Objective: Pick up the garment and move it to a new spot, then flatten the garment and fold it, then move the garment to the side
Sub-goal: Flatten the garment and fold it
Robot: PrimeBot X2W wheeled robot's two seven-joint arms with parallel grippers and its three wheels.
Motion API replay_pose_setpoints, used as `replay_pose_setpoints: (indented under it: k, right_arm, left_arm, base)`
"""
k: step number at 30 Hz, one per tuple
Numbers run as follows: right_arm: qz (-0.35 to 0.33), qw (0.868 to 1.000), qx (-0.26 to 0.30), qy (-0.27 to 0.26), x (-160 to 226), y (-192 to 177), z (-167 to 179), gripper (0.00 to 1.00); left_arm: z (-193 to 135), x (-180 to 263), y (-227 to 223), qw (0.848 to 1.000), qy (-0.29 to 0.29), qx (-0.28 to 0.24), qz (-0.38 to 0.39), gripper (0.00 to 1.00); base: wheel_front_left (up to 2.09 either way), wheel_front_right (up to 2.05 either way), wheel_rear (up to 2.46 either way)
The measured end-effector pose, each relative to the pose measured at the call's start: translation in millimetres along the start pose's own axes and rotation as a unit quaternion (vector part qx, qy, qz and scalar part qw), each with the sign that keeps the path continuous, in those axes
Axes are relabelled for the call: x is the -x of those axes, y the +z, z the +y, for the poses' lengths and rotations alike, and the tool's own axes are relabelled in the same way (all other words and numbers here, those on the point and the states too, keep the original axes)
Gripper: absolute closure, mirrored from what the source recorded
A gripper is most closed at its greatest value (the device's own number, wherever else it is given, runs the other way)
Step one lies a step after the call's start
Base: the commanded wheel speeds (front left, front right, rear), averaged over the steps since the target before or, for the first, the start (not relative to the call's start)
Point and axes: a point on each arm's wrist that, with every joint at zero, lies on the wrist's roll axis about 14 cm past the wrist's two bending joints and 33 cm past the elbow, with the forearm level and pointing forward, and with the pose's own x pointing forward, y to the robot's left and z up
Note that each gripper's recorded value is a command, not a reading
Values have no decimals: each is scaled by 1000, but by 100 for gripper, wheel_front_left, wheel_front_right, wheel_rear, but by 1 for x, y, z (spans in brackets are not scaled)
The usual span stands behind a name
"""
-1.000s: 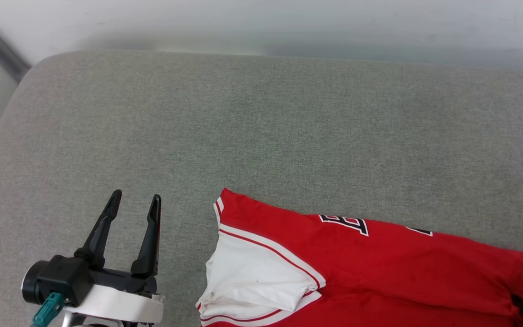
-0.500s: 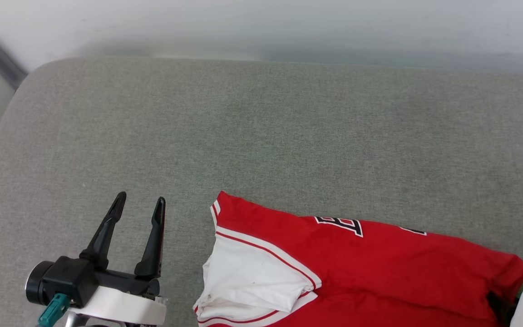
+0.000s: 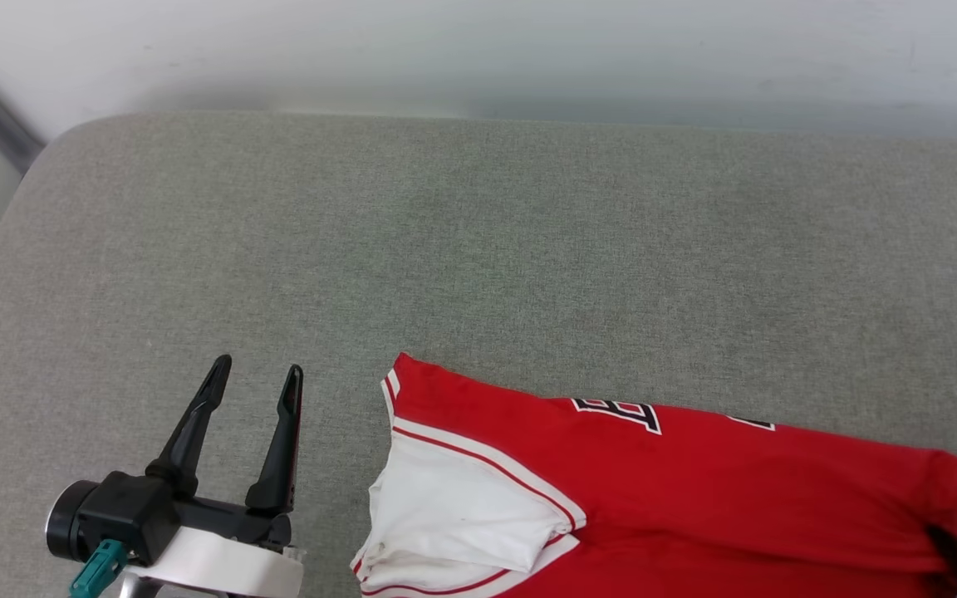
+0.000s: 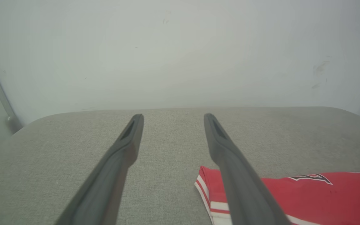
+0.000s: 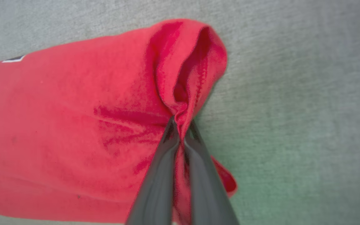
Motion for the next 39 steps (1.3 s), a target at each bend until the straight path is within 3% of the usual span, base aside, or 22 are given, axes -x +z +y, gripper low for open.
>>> replay_pose_setpoints:
  k: [7, 13, 26, 39]
  right_arm:
    - [-39, 997, -2, -65, 14, 24, -45, 100]
    - [-53, 996, -7, -66, 25, 31, -45, 100]
    - [-68, 993, 43, 83, 63, 33, 63, 100]
    - [-27, 962, 84, 257, 76, 12, 189, 100]
  left_arm:
    - [-1, 1, 0, 1000, -2, 1, 0, 0]
    - [-4, 5, 1, 1000, -3, 7, -2, 0]
    - [-13, 22, 9, 1000, -6, 24, -13, 0]
    - [-3, 33, 13, 999, 14, 24, -16, 0]
  base:
    - [0, 0, 0]
    - [0, 0, 0]
    - [0, 0, 0]
    - [0, 0, 0]
